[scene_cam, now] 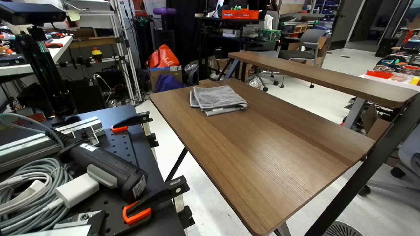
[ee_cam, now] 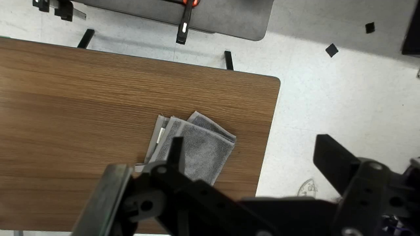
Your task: Wipe the table
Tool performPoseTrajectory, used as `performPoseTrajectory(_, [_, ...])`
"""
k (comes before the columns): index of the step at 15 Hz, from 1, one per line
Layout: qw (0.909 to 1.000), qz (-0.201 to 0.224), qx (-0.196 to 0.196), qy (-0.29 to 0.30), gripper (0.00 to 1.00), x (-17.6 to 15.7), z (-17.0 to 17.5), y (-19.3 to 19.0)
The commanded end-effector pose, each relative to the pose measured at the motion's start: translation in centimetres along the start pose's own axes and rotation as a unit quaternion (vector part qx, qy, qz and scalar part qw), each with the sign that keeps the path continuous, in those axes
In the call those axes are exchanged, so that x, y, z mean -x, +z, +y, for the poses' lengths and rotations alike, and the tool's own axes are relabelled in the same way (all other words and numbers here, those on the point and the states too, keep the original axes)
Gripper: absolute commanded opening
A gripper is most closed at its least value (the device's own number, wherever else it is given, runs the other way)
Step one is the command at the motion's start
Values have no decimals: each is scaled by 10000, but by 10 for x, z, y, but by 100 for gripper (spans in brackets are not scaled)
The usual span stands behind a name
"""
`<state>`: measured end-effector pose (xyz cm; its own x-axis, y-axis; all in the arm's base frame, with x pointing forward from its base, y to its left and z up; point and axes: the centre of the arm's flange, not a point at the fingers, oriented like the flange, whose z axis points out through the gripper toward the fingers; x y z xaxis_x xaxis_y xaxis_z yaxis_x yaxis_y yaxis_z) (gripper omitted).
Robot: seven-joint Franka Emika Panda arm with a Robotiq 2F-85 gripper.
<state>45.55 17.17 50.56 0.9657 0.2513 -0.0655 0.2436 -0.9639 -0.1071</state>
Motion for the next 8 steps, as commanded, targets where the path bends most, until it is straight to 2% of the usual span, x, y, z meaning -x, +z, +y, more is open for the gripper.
performPoseTrajectory(1, [10000,-18,49,-9,100,-3,-3,1])
performPoseTrajectory(8, [9993,42,284,249,100,-57,-21,38])
